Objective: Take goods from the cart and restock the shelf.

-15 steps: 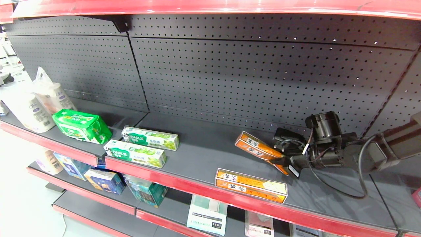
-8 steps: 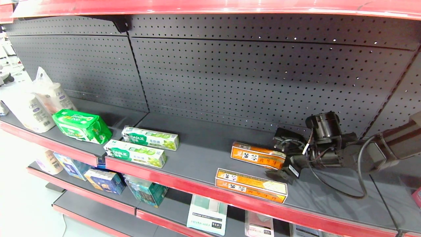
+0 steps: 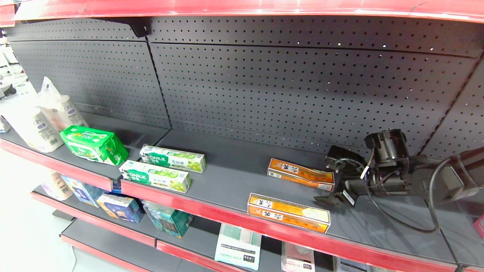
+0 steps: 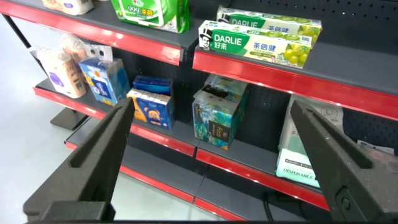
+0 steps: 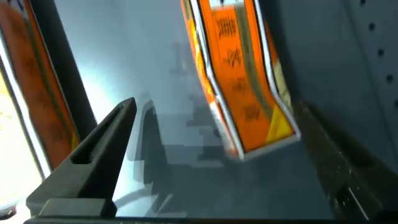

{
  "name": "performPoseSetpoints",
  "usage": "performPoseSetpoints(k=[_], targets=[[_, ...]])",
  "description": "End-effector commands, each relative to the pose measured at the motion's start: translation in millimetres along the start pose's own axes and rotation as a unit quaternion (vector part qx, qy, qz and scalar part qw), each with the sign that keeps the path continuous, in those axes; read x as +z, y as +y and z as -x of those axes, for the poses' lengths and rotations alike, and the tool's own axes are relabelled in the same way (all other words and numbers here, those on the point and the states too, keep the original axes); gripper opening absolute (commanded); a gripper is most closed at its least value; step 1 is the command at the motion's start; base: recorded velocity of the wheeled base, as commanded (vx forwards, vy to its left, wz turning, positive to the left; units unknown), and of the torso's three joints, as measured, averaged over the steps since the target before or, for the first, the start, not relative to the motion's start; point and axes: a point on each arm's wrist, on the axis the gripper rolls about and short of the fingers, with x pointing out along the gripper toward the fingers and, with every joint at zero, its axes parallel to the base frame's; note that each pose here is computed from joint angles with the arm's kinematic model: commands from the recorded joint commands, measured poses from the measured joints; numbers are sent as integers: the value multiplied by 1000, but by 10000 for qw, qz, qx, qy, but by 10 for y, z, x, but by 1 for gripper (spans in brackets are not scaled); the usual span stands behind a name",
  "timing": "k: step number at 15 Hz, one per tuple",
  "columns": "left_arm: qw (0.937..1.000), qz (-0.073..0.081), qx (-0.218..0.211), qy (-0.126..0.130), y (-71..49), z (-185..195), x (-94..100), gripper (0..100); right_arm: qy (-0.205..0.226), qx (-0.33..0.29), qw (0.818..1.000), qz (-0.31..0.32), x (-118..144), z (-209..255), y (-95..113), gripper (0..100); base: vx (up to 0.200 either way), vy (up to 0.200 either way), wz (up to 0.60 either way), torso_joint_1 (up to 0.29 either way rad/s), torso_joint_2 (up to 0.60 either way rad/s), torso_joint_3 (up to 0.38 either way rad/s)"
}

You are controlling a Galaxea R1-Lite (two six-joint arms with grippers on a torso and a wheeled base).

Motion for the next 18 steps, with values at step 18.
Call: performPoseSetpoints(k=[18], targets=[[10000,0,0,6,0,-1,1,100,-266,-438,9970,-584,105,106,-220,100,0,0,0,0,0,0]])
